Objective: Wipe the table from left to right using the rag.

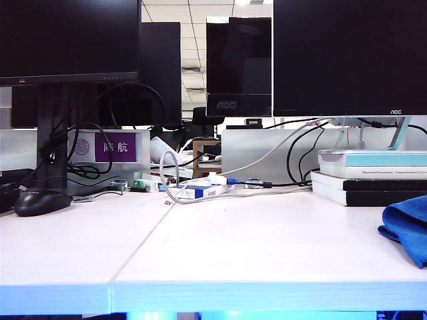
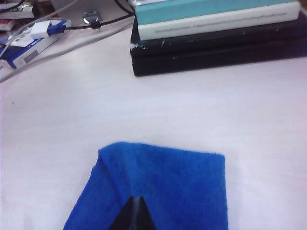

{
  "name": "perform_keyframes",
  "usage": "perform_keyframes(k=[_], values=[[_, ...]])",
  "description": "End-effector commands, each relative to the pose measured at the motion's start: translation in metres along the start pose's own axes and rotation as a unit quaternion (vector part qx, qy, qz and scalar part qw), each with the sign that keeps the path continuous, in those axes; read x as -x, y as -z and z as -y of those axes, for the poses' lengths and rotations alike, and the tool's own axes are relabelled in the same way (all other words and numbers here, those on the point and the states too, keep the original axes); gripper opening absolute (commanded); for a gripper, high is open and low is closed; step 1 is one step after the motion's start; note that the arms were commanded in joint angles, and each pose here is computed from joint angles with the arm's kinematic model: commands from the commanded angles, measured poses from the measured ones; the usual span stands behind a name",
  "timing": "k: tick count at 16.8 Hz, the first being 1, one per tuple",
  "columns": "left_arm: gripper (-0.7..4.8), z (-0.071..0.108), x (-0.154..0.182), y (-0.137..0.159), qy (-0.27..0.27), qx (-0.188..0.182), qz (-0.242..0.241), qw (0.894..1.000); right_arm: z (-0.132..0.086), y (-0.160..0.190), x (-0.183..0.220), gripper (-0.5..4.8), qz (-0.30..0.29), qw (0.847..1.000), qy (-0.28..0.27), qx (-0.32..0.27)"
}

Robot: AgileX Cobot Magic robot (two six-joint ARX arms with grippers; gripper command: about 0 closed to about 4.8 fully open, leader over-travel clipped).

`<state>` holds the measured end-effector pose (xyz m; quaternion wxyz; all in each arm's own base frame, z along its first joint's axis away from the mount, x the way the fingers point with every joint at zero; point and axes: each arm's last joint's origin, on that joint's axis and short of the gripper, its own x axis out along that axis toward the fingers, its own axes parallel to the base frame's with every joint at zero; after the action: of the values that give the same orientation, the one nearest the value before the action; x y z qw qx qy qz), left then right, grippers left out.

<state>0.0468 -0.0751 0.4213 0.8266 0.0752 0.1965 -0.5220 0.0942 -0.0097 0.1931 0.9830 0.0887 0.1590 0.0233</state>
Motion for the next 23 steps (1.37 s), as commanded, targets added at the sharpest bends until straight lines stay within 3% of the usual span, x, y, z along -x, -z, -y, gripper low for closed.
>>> perform_keyframes(k=[1, 3, 6, 9, 12, 15, 19, 23], values=[[-0.05, -0.008, -0.052, 0.019, 0.020, -0.010, 0.037, 0.999, -0.001, -0.001, 0.001, -0.01, 0.001, 1.000, -0.001, -0.001], [-0.05, -0.014, -0.097, 0.054, 0.063, -0.012, 0.062, 0.996, -0.001, -0.001, 0.001, -0.01, 0.001, 1.000, -0.001, -0.001], [-0.05, -0.021, -0.133, 0.097, 0.060, -0.003, 0.094, 0.994, -0.001, -0.001, 0.001, -0.01, 0.001, 1.000, -0.001, -0.001], [-0.05, -0.028, -0.147, 0.132, -0.003, 0.012, 0.103, 0.995, 0.000, -0.001, 0.001, -0.01, 0.001, 1.000, -0.001, -0.001], [-0.05, -0.040, -0.133, 0.156, -0.060, 0.057, 0.130, 0.988, 0.000, -0.001, 0.001, -0.01, 0.001, 1.000, -0.001, -0.001], [-0.05, -0.058, -0.107, 0.178, -0.153, 0.079, 0.175, 0.969, 0.000, -0.001, 0.001, -0.01, 0.001, 1.000, -0.001, -0.001], [-0.04, -0.078, -0.084, 0.215, -0.313, 0.117, 0.193, 0.922, 0.000, -0.001, 0.001, -0.01, 0.004, 1.000, 0.001, 0.000], [-0.05, -0.086, -0.077, 0.230, -0.373, 0.138, 0.184, 0.899, -0.001, -0.001, 0.002, -0.01, 0.004, 1.000, 0.000, 0.000]])
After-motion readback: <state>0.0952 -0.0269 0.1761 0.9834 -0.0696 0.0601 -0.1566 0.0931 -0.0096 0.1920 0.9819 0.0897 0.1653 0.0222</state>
